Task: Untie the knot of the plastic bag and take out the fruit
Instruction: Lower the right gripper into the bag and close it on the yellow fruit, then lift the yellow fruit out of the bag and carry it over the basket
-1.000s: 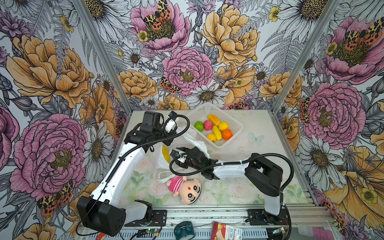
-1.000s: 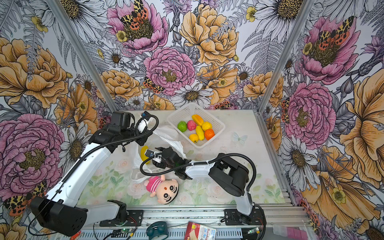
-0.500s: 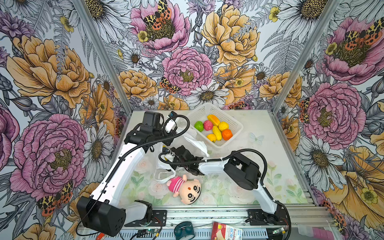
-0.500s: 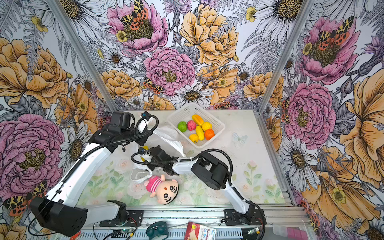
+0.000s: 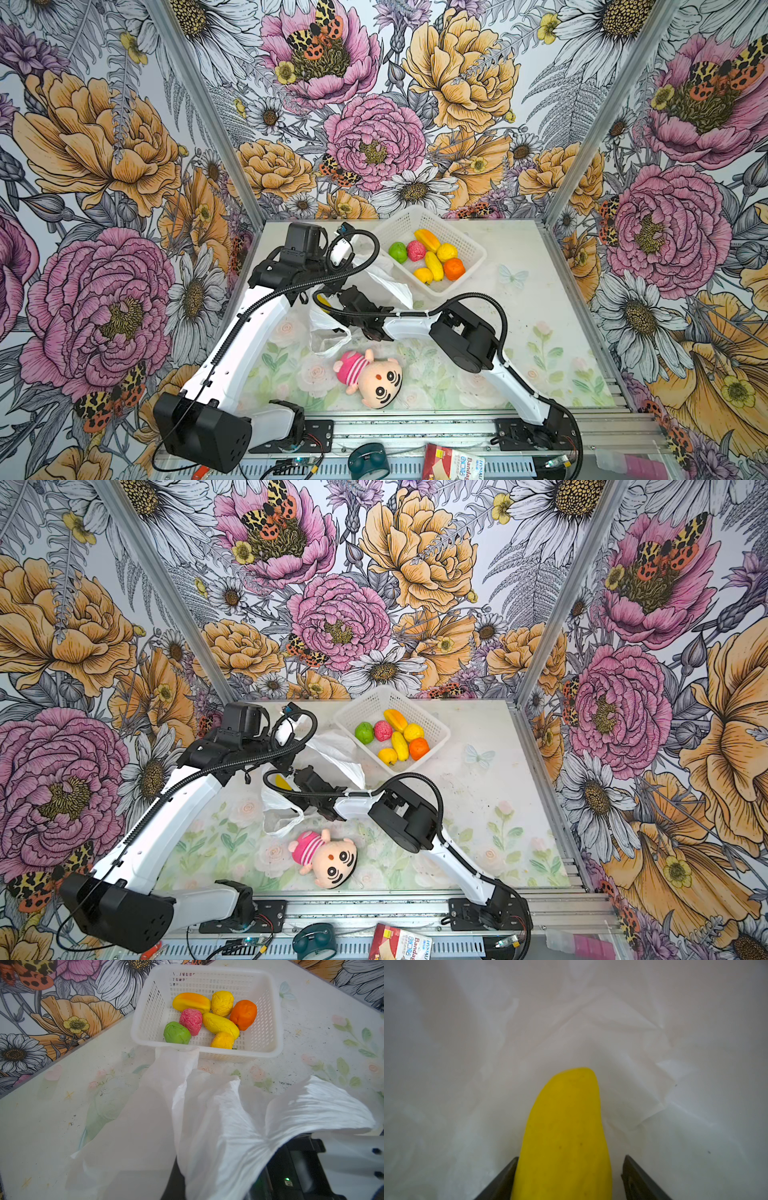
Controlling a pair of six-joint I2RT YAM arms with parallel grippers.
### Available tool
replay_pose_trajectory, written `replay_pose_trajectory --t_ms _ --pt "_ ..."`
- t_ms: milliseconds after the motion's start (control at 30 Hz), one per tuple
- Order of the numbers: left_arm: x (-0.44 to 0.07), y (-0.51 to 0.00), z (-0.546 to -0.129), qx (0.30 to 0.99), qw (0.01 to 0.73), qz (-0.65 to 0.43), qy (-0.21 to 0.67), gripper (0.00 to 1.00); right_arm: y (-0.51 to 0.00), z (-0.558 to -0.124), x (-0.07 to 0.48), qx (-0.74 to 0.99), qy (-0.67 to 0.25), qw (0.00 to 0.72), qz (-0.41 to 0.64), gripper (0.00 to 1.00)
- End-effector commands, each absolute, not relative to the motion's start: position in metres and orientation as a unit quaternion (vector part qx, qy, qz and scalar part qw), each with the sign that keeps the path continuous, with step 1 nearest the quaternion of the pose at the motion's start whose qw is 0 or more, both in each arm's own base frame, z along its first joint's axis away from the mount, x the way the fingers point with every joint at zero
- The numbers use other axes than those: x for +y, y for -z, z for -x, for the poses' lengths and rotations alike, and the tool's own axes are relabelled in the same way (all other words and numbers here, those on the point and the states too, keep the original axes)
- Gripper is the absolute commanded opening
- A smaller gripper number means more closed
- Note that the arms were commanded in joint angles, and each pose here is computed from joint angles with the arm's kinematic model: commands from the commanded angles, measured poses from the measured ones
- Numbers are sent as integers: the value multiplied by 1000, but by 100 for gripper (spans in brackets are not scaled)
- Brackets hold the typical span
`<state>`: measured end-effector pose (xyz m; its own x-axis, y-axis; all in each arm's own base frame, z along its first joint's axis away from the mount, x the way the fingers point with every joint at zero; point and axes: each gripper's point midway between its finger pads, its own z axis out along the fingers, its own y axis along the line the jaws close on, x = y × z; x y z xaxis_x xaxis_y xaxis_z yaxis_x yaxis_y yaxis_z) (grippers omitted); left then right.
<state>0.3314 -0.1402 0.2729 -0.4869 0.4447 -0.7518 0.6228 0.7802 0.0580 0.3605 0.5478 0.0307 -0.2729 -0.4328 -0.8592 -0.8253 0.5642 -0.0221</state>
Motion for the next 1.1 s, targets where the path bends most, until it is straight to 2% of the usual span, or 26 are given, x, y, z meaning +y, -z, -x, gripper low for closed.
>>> replay_pose_trajectory --t_ms 0,267,833,1067 --pt "-140 -276 -332 854 404 -309 113 0 -30 -368 546 776 -215 441 397 70" --pt "-141 -276 -332 853 404 -310 114 0 -68 -357 543 762 -239 453 396 47" --pt "-129 -273 -338 864 402 -289 91 0 -190 -266 512 637 -291 555 448 32" --pt "-123 -272 -340 869 401 -277 87 0 -220 -255 471 599 -261 614 444 30"
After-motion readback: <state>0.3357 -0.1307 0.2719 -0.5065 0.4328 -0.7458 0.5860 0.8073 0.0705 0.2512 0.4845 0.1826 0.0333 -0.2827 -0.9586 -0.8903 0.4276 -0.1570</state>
